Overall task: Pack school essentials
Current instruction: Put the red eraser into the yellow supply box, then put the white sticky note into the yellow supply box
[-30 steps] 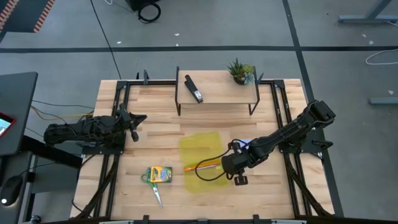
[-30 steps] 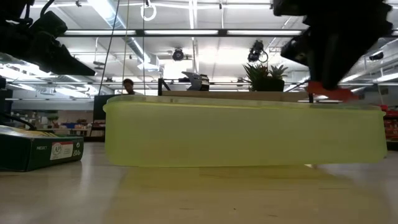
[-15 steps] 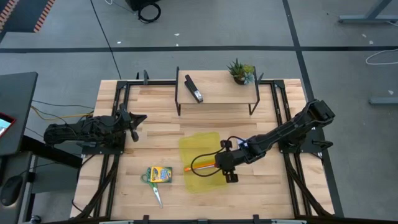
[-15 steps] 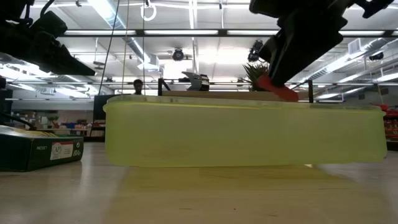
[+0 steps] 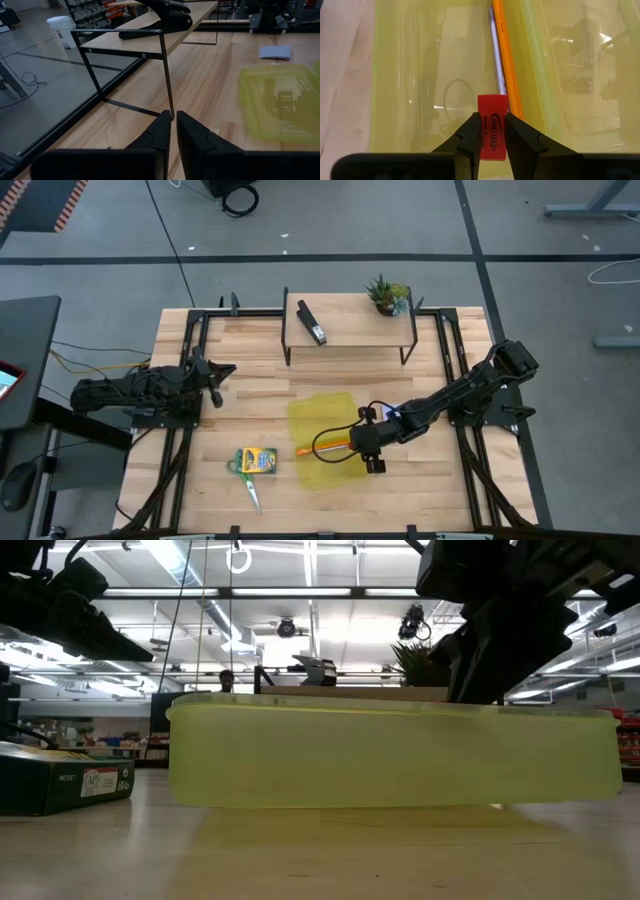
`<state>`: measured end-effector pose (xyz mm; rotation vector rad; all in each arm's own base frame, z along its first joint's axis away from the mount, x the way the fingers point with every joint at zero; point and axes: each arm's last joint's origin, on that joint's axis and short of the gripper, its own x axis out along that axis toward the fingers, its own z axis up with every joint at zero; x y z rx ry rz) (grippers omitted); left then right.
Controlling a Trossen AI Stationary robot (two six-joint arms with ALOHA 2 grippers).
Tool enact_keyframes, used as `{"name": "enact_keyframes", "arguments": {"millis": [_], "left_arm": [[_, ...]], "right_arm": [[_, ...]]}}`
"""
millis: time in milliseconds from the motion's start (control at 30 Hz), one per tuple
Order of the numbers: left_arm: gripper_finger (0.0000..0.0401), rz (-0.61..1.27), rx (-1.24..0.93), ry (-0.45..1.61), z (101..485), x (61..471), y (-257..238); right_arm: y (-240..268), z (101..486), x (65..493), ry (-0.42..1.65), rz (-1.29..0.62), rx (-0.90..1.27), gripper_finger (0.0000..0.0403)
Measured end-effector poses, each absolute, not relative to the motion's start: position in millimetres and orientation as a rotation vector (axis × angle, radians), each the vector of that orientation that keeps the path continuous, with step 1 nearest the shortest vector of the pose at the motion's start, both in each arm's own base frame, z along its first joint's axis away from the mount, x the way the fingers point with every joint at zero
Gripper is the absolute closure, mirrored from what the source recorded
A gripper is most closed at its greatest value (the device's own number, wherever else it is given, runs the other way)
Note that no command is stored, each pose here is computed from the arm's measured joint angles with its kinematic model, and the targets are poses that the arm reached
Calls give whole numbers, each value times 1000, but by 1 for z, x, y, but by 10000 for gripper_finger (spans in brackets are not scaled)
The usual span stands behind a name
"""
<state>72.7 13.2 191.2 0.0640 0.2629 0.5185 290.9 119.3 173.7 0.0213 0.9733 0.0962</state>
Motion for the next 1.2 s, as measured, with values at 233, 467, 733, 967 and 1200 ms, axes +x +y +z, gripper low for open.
{"name": "enact_keyframes", "arguments": {"millis": [233, 467, 733, 967, 1200], "left_arm": [[365, 519, 64, 263, 191, 73, 13], [371, 519, 64, 263, 191, 73, 13], [361, 519, 64, 263, 191, 73, 13], [365, 519, 64, 263, 191, 73, 13], [371, 519, 64, 263, 191, 73, 13]], "right_arm": [[119, 171, 290, 961, 101, 24, 319], [120, 171, 290, 969, 116, 40, 308], [120, 171, 290, 976, 119, 49, 278], [120, 171, 290, 977, 117, 52, 275], [120, 172, 290, 981, 94, 95, 275]]}}
